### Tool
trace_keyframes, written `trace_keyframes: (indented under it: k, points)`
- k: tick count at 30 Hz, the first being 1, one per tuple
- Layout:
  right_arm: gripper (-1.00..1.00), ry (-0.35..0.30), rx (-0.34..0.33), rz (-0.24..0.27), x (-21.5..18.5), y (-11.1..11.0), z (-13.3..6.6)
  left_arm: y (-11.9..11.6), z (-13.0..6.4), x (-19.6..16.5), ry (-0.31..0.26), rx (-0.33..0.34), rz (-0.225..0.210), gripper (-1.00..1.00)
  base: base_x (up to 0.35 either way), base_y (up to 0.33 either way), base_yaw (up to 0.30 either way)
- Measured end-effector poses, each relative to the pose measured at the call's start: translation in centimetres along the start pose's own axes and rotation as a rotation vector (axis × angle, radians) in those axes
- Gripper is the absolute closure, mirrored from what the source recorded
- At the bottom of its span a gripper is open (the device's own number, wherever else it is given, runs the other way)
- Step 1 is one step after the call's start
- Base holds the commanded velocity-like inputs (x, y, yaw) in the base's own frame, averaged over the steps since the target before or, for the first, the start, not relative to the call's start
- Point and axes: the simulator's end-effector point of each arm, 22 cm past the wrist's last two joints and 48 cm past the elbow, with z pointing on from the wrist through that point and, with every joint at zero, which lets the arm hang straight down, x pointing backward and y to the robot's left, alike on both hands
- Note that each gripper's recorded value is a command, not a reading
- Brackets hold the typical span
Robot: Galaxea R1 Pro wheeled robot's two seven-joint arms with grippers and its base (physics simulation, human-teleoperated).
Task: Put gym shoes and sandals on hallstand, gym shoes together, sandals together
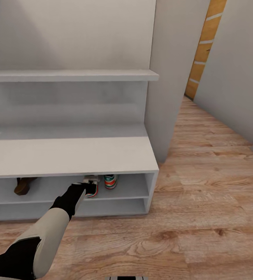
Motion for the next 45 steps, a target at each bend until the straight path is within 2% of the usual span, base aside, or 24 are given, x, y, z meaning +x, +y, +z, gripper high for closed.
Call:
trace_keyframes:
  k: [36, 37, 45]
  points:
    - [1.00, 0.001, 0.001, 0.001, 0.06, 0.02, 0.00, 0.00, 0.00, -0.02, -0.001, 0.000, -0.001, 1.00, 0.059, 0.000, 0.000]
    - [1.00, 0.001, 0.001, 0.001, 0.06, 0.01, 0.00, 0.00, 0.00, -0.02, -0.001, 0.000, -0.001, -1.00, 0.001, 0.000, 0.000]
    - [1.00, 0.000, 0.001, 0.000, 0.02, -0.03, 0.00, 0.23, -0.01, -0.06, -0.002, -0.003, -0.001, -1.00, -0.002, 0.001, 0.000]
